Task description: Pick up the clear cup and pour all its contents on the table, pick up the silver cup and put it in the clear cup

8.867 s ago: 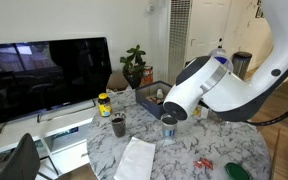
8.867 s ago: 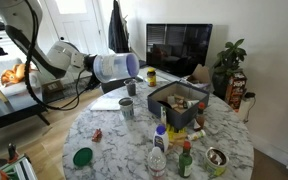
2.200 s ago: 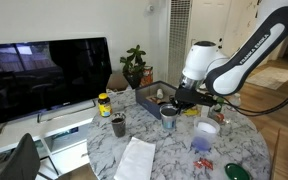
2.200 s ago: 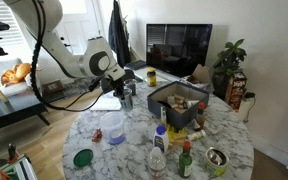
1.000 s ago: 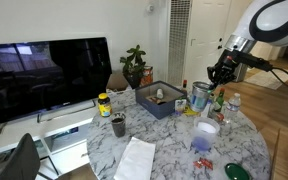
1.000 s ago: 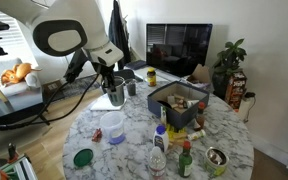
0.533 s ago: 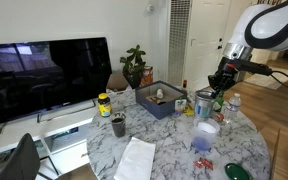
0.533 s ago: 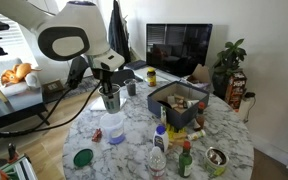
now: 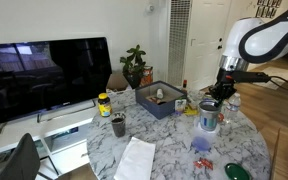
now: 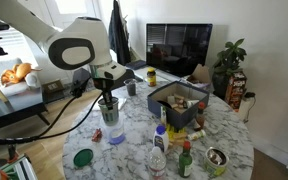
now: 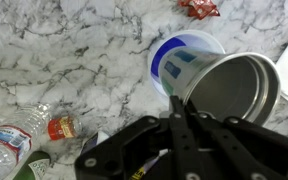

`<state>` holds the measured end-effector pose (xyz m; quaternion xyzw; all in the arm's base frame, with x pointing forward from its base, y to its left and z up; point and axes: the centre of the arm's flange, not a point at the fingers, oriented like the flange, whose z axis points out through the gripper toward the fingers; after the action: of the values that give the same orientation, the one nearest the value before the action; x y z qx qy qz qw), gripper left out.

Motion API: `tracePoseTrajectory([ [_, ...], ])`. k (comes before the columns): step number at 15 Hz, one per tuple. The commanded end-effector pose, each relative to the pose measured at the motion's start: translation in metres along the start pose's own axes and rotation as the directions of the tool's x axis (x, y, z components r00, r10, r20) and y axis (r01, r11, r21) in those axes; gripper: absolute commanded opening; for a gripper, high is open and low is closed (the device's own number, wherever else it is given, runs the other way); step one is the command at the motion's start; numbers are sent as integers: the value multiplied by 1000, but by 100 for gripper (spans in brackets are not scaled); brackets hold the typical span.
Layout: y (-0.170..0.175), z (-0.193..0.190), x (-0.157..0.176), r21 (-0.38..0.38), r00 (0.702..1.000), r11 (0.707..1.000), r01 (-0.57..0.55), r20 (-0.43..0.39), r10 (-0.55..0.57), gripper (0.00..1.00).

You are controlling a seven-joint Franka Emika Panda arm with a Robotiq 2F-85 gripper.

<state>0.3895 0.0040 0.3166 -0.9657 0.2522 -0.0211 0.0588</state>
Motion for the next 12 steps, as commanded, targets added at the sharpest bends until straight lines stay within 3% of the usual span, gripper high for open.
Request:
tracePoseTrajectory([
  [1, 9, 17, -13, -21, 1000, 1000, 17, -8, -17, 30],
  [10, 2, 3, -3, 72, 997, 996, -57, -47, 61, 95],
  [12, 2, 0, -2, 80, 995, 993, -84, -38, 87, 100],
])
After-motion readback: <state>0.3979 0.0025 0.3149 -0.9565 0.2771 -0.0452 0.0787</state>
